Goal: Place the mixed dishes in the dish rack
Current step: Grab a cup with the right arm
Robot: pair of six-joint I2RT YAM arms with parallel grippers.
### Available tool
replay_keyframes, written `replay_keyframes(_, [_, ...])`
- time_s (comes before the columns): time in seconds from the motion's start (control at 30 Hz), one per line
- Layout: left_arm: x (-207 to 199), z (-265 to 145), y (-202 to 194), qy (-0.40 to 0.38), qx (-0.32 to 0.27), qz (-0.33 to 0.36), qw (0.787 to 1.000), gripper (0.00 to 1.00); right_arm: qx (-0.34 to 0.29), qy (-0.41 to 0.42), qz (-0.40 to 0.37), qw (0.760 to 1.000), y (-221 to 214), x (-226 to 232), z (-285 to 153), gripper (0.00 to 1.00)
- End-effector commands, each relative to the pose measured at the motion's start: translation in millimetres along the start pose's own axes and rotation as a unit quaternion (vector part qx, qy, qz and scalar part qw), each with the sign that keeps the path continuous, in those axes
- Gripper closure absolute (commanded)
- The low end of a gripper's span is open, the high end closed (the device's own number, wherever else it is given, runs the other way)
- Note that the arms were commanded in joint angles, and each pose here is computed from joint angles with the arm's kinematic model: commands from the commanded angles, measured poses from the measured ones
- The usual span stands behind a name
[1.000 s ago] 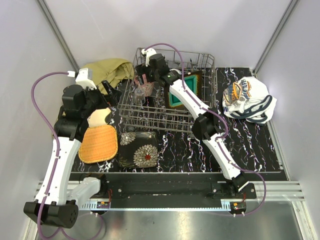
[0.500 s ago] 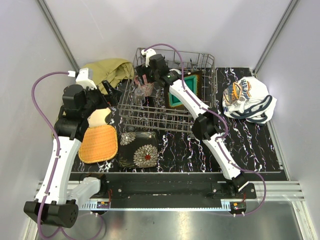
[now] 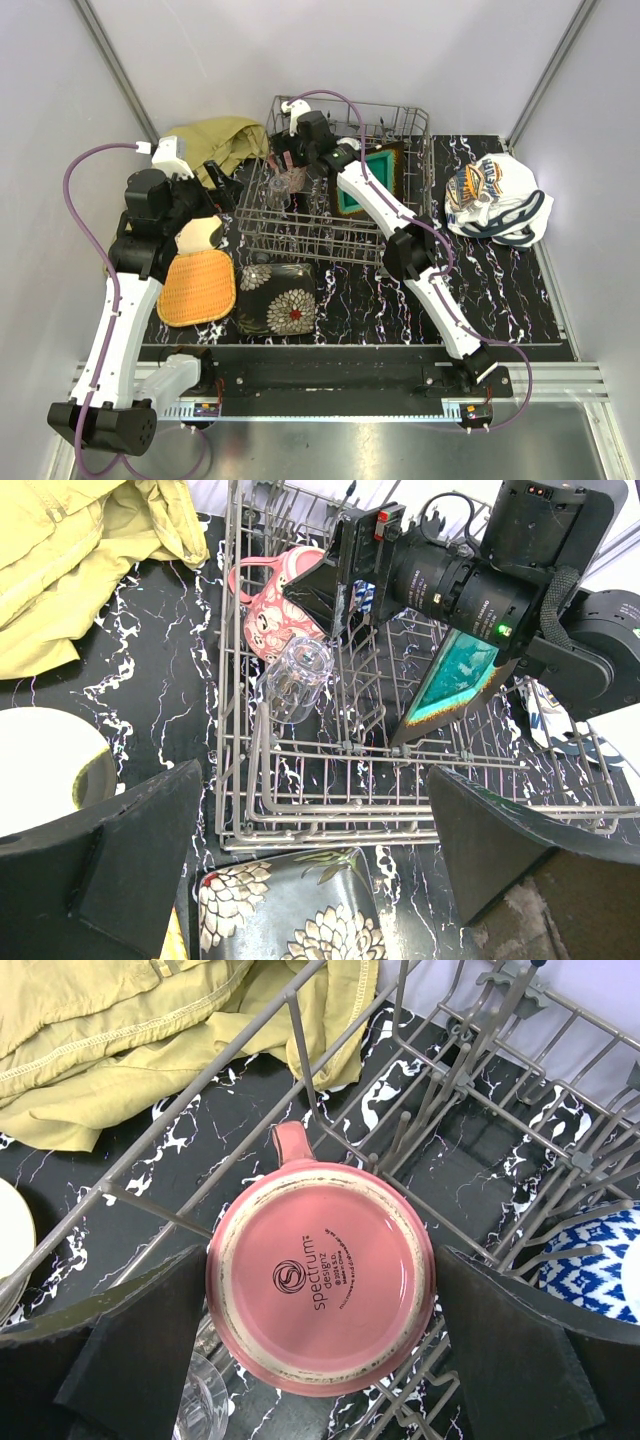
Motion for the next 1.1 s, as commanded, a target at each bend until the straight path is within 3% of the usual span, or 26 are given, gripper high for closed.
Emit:
replay_keyframes(0.0, [-1,1,8,-0.007,-0.019,0.013,1.0,0.01,0.042,0.003,-0.001,0.999,-36,3,15,0.0])
replay_keyframes(0.7, [-1,1,8,-0.009,-0.019,0.013,1.0,0.01,0.085,0.007,-0.009,0.996,-62,2,18,0.0])
replay_keyframes(1.07, [-3,1,9,-0.013,-0.021,0.012,1.0,0.01,0.122,0.017,-0.053,0.991,-70,0,5,0.0])
Point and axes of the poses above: each gripper's point midway between its finger pads, its own z axis out along the fingers, its own x axis along the line the jaws close on, y = z × x, the point moved 5 cm from there along -z, back along the fingers, and after that the axes turned 1 degree about z, right-handed, at the moved point
